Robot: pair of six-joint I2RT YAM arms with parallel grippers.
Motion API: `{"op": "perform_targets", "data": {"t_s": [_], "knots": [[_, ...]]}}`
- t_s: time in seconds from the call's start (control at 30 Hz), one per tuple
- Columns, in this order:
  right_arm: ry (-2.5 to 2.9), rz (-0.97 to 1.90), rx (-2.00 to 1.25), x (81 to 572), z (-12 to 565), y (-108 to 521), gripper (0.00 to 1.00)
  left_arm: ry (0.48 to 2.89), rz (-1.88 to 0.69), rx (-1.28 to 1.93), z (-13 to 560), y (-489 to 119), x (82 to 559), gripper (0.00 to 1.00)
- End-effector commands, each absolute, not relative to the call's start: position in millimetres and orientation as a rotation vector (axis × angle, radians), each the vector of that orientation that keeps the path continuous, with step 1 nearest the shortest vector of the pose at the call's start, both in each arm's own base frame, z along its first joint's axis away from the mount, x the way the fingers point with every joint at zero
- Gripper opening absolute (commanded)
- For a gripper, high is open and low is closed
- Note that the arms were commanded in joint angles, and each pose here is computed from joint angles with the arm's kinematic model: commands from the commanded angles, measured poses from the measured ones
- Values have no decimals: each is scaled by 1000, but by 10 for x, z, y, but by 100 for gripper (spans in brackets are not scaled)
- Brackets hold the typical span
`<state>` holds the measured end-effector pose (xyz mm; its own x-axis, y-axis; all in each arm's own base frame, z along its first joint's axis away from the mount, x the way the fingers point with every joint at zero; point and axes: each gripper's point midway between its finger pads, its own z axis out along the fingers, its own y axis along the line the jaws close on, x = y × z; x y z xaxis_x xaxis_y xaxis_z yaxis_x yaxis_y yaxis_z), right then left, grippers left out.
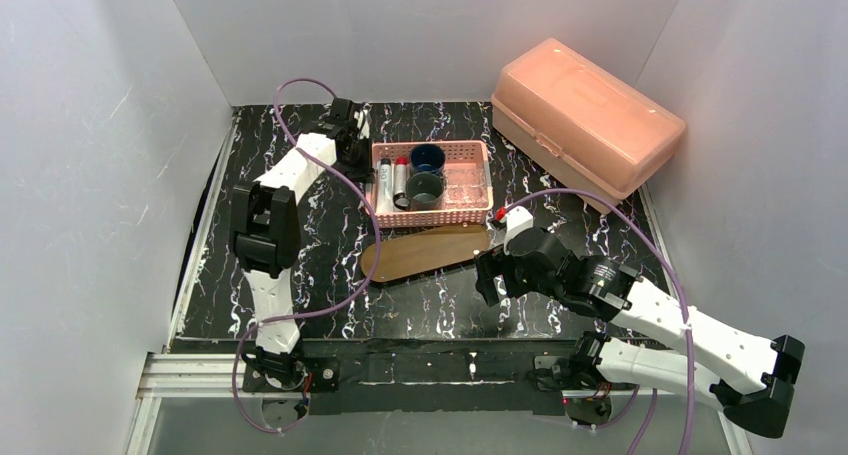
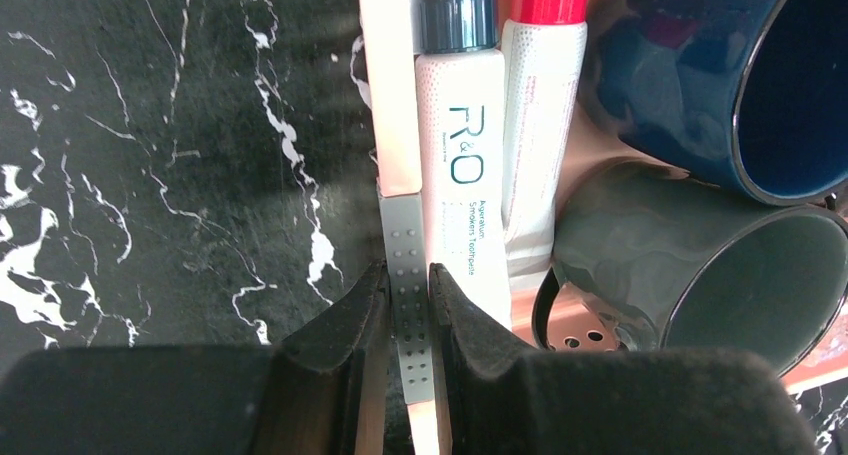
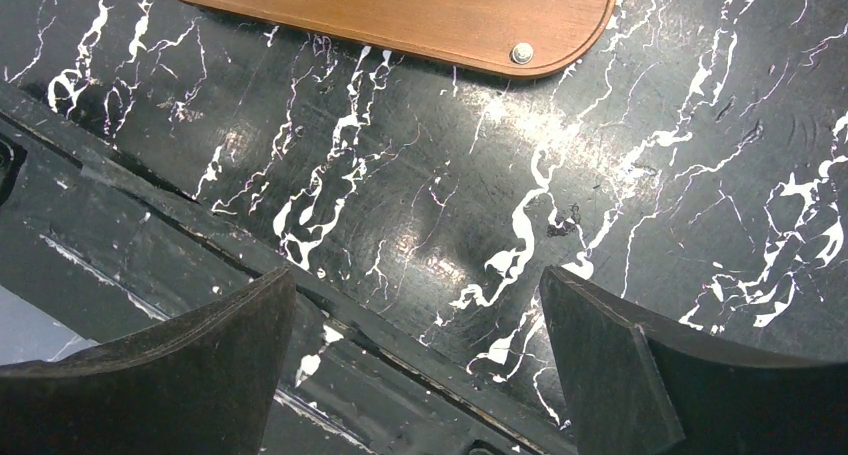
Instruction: Prepare toiletry sets of a toothbrush and toothpaste on the tray
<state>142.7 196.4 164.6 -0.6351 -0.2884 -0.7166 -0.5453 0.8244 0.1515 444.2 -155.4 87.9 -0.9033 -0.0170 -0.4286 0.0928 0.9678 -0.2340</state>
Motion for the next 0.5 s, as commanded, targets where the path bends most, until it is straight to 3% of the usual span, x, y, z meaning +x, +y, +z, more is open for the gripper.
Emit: {"op": "perform_targets", "data": {"t_s": [0.0,0.47], "knots": [[2272,469,-566,1478,1704,1994,100,2708,-457,161,987,-1755,4045,0],[2294,456,-538,1480,1686,1978,100,2705,-472,184,944,-1811,4092,0]]}}
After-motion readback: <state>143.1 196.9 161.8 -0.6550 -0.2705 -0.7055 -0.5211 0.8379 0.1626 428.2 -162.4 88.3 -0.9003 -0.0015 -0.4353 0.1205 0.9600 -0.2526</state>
